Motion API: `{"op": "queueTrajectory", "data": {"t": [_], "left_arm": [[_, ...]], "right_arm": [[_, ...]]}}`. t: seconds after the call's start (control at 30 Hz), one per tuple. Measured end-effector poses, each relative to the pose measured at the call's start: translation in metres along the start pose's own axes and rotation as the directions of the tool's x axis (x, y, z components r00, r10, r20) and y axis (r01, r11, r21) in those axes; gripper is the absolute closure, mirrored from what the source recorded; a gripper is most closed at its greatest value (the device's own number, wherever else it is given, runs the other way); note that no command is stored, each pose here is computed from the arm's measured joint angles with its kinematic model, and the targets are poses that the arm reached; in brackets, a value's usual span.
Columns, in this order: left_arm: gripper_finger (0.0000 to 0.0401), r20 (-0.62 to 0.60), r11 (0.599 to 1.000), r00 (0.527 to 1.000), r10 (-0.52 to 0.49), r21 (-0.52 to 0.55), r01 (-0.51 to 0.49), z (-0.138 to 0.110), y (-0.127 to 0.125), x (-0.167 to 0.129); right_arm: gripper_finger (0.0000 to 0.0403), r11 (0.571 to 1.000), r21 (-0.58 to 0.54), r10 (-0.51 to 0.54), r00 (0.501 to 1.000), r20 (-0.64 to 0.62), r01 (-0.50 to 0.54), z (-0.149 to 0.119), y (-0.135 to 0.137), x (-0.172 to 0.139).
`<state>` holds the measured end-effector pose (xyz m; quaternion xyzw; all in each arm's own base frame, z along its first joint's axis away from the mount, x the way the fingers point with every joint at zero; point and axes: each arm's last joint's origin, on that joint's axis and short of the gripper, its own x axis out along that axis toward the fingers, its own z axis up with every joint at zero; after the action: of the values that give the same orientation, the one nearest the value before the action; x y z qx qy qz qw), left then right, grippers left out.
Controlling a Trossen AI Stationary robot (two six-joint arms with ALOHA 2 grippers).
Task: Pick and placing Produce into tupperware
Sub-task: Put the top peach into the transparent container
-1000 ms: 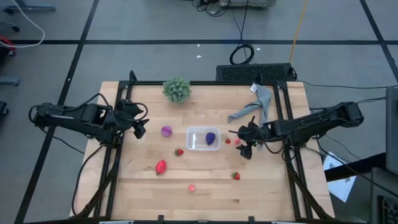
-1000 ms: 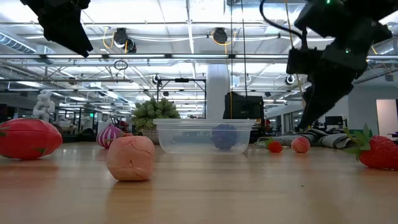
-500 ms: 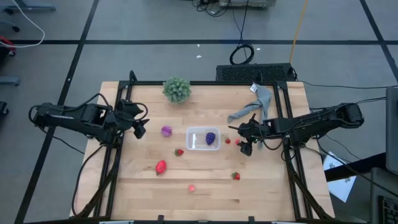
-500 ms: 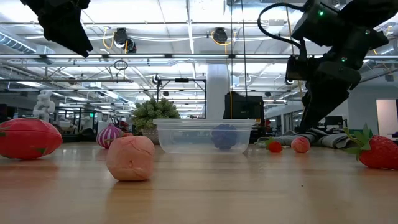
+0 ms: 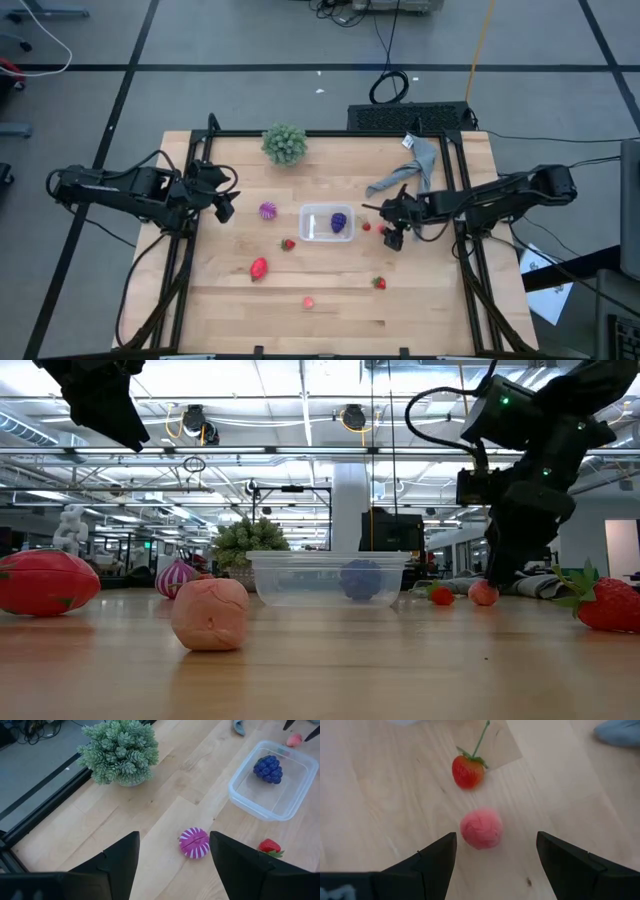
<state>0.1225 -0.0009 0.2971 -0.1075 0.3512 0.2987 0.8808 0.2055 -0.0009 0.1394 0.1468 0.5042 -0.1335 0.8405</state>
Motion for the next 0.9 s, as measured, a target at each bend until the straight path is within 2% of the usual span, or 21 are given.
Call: {"op": "queueTrajectory", "data": {"t": [0.33, 0.9], "left_arm": [[0.0158, 0.000, 1.000, 1.000, 0.000, 0.000, 0.000, 0.000, 0.000, 0.000], [0.0158, 0.000, 1.000, 1.000, 0.000, 0.001, 0.000, 0.000, 0.000, 0.000]], "right_arm": [[0.0135, 0.999, -0.026, -0.023, 0.999, -0.042, 0.022, -0.001, 0.001, 0.018], [0.0135, 1.000, -0.019, -0.002, 1.000, -0.003, 0.002, 0.002, 0.002, 0.017]]}}
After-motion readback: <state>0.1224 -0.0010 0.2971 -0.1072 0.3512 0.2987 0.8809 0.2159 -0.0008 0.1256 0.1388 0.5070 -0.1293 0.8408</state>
